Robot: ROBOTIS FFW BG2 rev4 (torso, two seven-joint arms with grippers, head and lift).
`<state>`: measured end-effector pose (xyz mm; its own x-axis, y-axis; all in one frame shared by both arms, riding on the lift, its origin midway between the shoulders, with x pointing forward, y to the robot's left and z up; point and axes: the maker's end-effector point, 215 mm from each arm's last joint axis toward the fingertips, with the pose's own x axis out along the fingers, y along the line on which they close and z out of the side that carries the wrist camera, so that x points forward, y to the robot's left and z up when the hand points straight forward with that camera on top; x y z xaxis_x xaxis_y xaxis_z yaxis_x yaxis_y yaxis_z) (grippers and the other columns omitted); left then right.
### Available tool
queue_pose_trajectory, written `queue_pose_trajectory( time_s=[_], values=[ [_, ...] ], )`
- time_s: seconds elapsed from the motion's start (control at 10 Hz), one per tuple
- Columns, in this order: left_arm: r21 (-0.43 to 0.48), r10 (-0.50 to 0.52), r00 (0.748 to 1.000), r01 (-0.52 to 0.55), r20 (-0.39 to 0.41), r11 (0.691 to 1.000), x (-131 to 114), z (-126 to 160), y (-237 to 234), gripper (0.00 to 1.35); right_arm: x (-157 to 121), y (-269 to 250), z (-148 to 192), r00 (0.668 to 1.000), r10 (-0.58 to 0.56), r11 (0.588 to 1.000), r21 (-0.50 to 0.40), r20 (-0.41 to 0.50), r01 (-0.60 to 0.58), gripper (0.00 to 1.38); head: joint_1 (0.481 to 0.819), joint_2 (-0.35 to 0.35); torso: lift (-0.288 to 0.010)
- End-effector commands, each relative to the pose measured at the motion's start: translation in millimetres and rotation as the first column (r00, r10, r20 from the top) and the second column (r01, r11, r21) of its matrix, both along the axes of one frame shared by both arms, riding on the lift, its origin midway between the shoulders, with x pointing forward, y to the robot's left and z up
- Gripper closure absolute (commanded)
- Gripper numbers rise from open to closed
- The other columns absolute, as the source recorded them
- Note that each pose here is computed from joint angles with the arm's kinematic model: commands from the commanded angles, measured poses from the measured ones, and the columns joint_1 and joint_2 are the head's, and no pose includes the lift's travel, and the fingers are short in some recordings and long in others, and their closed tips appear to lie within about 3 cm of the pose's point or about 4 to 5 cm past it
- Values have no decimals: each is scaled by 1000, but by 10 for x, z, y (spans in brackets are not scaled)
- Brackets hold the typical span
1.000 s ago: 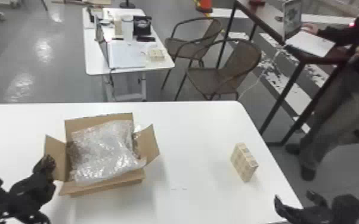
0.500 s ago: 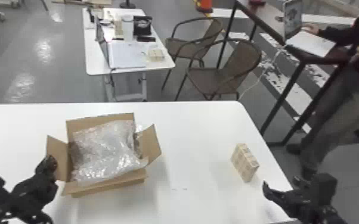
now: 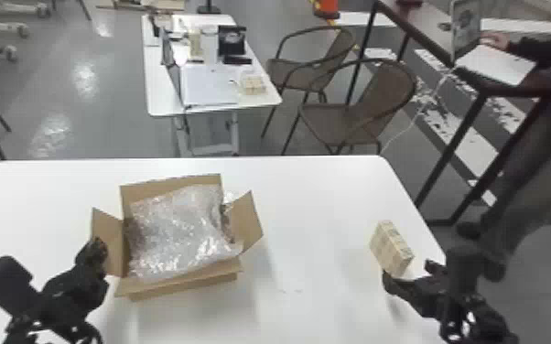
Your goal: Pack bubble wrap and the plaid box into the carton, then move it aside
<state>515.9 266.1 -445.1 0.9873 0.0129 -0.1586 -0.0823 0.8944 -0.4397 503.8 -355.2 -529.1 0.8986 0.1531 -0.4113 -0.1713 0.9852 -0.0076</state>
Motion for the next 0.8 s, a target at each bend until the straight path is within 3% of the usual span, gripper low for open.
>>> queue_pose_trajectory(
  time_s=[0.0, 0.3, 0.4, 0.6, 0.7],
  values=[
    [-1, -1, 1000, 1, -1, 1000, -2, -6, -8, 1213, 133, 139, -26, 1000, 27, 1000, -11, -11, -27, 133, 695, -101, -27],
    [-5, -1, 1000, 1, -7, 1000, -18, -36, -19, 1214, 225, 63, -43, 1000, -4, 998, -62, -26, 2, 140, 695, -86, -27],
    [-5, -1, 1000, 1, -9, 1000, -25, -43, -14, 1213, 205, 41, -95, 999, -16, 998, -65, -43, 13, 216, 695, -91, -27],
    [-6, 2, 1000, -2, -7, 1000, -25, -39, -8, 1213, 169, 7, -176, 997, -31, 997, -74, -66, 26, 713, 695, -94, -27],
    [-6, 2, 1000, -2, -7, 1000, -25, -39, -8, 1213, 180, 2, -161, 997, -32, 997, -76, -63, 27, 766, 695, -96, -27]
  ],
)
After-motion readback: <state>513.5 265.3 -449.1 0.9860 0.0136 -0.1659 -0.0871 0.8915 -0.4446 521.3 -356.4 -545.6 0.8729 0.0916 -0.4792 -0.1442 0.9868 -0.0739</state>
